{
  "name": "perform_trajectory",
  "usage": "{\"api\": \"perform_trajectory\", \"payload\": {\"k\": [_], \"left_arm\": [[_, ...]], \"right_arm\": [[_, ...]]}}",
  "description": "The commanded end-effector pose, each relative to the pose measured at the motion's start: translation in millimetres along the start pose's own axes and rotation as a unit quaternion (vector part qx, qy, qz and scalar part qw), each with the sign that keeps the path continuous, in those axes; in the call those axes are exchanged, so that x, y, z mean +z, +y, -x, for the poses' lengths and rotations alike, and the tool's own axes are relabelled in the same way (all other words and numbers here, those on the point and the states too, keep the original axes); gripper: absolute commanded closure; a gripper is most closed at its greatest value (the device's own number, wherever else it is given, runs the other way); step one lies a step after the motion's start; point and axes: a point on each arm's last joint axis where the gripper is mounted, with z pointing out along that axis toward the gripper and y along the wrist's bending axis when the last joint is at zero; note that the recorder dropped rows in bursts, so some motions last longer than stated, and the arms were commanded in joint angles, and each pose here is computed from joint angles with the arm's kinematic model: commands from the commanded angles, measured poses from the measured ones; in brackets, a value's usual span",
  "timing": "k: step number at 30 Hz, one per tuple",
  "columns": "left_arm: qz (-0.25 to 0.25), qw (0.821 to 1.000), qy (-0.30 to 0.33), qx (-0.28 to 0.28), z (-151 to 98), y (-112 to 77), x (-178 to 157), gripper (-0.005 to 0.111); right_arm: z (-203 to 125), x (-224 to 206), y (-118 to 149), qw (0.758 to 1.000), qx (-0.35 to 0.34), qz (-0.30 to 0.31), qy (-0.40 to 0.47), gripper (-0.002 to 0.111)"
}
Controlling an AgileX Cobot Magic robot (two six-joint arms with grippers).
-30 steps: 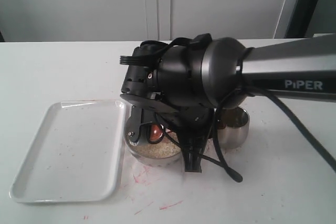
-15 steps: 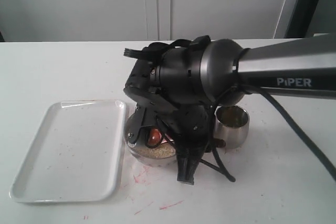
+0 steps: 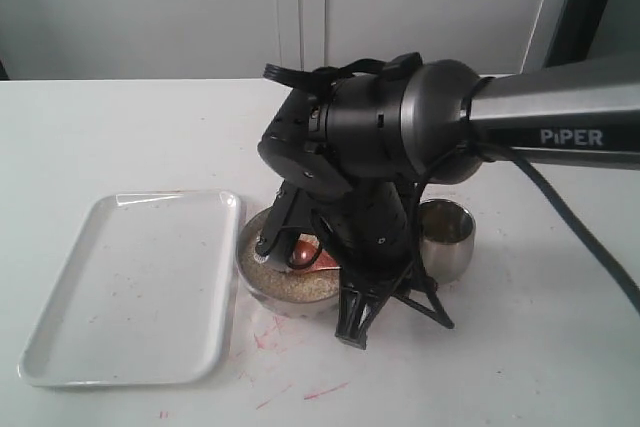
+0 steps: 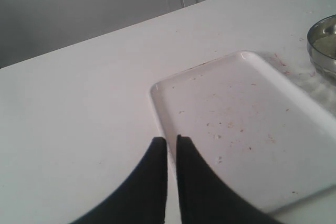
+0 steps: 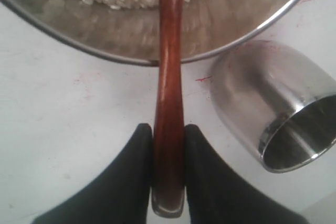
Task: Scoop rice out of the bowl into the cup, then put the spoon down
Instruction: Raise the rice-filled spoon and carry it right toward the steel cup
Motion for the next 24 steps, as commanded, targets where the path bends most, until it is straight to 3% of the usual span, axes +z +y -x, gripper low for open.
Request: {"api": "perform_trajectory", "payload": {"k": [1,24], "left_arm": [[0.001,1.000,-0.002,-0.002,1.3,0.2,-0.1,0.092],[0.001,1.000,-0.002,-0.002,1.3,0.2,-0.1,0.092]], "right_arm": [[-4.9,-10.1,-1.8,1.000,0.017,0.013,-0.015,0.108],[-20.1,-31.8,-8.3,0.993,0.069,0.071,-0.057,0.108]]}}
